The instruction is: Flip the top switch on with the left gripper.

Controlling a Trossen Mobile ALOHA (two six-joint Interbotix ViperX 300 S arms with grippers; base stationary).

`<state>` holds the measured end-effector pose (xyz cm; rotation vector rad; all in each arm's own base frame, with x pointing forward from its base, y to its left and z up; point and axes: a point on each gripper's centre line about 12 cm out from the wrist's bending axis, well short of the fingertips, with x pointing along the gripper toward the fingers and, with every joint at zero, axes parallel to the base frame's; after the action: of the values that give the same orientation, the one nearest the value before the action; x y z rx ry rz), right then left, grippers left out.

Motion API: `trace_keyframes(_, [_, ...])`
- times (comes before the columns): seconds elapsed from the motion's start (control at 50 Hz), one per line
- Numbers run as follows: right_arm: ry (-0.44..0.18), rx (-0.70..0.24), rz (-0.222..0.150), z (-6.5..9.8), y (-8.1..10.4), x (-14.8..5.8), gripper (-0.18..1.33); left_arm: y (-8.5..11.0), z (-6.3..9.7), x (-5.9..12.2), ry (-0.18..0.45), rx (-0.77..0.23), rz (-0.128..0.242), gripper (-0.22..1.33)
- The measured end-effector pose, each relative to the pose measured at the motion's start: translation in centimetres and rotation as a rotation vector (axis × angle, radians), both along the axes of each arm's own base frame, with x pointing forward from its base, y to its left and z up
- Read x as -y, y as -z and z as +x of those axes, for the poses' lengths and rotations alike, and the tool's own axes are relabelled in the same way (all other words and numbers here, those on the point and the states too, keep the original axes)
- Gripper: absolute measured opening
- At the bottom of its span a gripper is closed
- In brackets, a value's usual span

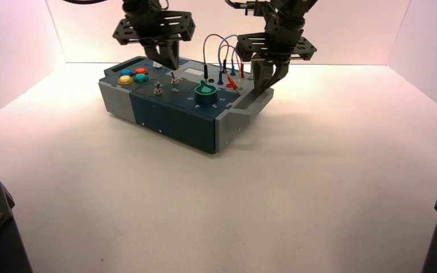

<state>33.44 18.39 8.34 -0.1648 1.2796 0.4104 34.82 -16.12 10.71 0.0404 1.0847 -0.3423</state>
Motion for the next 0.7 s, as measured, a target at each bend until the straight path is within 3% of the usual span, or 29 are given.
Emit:
trace_keyframes(0.14, [0.000, -0.002, 0.000, -0.08, 0.04, -0.04, -0.14, -0.06, 0.18, -0.82, -0.021, 0.000, 0.000, -0.17])
trace_keyframes(0.7, [0.000, -0.003, -0.001, 0.06, 0.12, -0.10, -0.14, 0.80, -0.59, -0.88, -0.016, -0.027, 0.011, -0.16])
